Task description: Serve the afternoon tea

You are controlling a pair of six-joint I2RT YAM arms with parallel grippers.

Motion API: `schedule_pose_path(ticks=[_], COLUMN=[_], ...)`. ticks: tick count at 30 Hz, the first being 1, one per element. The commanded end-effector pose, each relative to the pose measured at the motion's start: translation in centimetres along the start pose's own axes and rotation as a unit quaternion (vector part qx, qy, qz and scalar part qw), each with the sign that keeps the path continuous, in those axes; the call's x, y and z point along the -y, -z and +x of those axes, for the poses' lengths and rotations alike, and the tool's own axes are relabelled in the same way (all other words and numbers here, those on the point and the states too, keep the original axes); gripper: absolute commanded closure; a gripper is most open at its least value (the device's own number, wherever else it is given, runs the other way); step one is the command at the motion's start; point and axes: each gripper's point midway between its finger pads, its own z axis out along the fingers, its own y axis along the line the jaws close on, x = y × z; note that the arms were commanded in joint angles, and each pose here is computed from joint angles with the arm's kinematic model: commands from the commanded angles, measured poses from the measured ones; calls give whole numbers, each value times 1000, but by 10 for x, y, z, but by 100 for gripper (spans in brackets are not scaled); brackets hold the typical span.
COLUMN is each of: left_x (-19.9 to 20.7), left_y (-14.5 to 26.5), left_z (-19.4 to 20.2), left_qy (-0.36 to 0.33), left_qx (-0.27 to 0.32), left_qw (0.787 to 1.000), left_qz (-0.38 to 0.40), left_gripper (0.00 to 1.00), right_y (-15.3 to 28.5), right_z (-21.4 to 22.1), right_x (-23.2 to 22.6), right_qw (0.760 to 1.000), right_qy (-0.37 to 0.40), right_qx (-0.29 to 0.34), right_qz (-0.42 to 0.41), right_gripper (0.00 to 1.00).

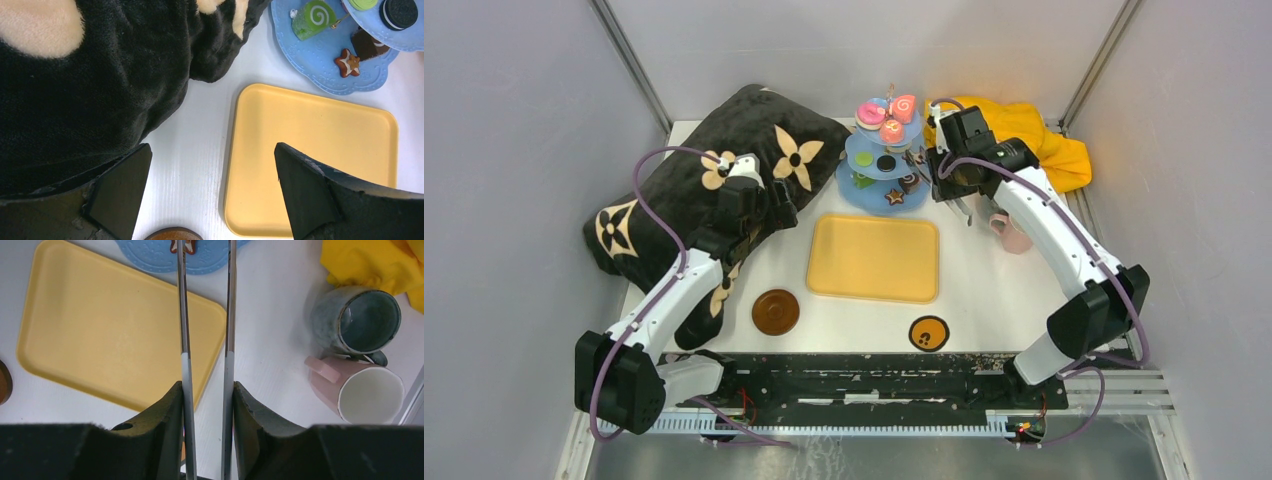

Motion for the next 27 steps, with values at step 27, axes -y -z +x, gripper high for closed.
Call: schedule_pose_path(ticks=[27], left_x=[4], left_y=[13], left_z=[-28], left_qy=[12], left_qx=[41], left_qw=[999], left_qz=[6], left_gripper=[0], right_y=[-28], right_z=[-50], right_x=[-8], right_qw=[998], right_qy=[-33], right_qx=[57], right_qz=[-17], right_gripper=[49])
